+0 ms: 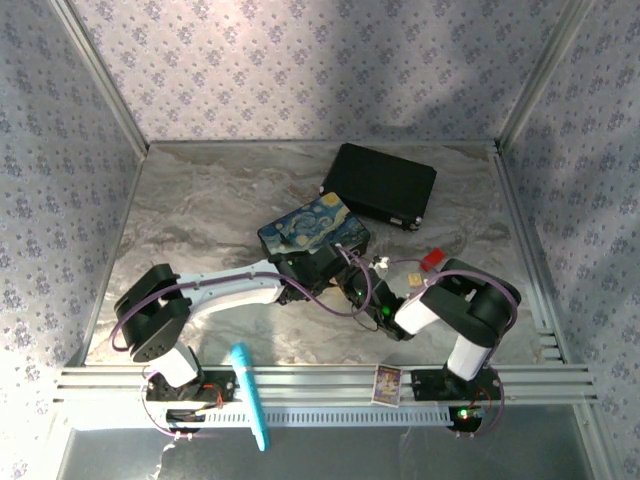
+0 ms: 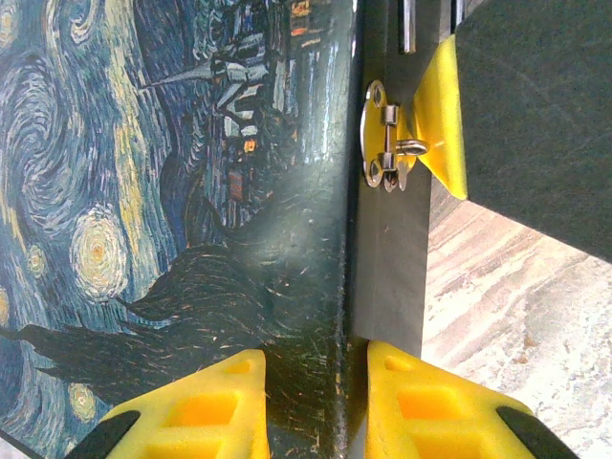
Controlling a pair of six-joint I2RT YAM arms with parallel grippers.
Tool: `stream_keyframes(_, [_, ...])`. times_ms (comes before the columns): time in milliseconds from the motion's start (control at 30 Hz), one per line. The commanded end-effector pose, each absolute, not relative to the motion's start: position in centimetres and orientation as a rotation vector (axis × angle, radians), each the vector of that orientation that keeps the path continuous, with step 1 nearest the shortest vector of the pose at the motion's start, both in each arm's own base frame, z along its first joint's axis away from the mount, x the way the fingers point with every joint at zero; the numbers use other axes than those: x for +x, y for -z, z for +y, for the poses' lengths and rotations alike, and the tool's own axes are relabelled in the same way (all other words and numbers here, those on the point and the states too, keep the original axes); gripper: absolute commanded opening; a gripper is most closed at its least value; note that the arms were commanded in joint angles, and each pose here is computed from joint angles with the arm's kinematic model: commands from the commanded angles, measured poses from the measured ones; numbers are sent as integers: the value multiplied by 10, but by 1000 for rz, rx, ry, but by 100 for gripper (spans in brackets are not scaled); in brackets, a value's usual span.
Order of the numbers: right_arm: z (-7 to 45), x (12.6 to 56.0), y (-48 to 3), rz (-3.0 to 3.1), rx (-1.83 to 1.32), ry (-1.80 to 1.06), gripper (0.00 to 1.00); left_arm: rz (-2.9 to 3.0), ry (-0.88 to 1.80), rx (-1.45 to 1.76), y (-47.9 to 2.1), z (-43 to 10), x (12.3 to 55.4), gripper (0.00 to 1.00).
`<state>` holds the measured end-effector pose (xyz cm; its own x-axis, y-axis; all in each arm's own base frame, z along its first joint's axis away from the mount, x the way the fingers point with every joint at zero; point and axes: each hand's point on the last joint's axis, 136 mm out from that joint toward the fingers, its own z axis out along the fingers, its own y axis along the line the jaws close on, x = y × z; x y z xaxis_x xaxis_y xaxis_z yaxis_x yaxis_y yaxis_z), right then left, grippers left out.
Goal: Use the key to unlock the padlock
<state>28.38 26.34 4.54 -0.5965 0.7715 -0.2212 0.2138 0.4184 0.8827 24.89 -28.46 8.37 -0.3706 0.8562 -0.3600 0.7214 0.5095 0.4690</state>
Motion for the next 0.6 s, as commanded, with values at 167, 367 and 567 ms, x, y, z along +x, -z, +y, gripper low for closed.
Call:
stream_keyframes(167, [251, 259, -28, 2292, 720, -987, 0, 2496, -352, 1619, -9, -234, 177, 24])
stream_keyframes(367, [231, 226, -1, 2594, 621, -817, 0, 2479, -400, 1584, -16, -235, 188, 24])
stream_keyframes(567, [209, 202, 12, 2887, 499, -641, 1, 2467, -407, 1567, -23, -238, 192, 24])
